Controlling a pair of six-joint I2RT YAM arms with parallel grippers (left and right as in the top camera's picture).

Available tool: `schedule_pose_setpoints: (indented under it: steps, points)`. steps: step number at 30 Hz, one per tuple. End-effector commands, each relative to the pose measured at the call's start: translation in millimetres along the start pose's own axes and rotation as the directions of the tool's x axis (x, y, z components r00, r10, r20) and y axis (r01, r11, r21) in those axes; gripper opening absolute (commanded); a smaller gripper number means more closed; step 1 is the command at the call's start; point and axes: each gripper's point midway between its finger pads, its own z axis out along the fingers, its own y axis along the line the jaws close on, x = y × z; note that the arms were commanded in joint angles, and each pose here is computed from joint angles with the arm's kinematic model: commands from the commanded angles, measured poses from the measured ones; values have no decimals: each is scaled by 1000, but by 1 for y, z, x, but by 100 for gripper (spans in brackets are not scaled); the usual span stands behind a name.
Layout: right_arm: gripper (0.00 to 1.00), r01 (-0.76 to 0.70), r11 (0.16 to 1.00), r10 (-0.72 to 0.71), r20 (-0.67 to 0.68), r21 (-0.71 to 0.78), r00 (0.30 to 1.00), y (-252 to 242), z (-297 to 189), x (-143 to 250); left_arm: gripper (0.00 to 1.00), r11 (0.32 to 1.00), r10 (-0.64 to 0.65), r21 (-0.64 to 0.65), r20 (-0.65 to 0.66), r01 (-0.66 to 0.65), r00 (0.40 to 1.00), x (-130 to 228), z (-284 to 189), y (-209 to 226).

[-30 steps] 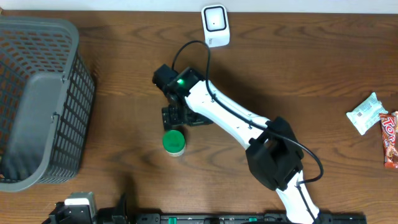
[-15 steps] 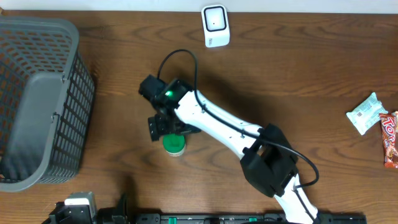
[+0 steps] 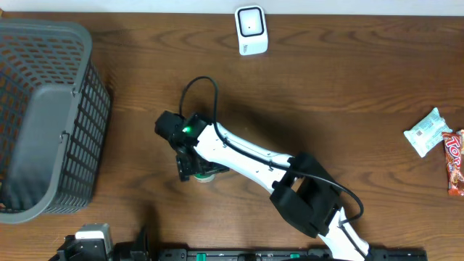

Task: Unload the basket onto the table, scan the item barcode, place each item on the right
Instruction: 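Move the right gripper back over the bottle and lower it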

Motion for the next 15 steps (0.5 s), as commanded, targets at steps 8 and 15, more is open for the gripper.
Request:
schedule_pose_setpoints:
  steps: [8, 15]
  points:
    - [61, 206, 931, -265, 169, 301, 949, -47, -9, -44, 98, 1000, 15, 6, 9, -15, 1000, -1, -1, -2]
    - [99, 482, 729, -606, 131, 485, 785, -58, -22, -78, 98, 1000, 15, 6, 9, -15, 1000, -1, -1, -2]
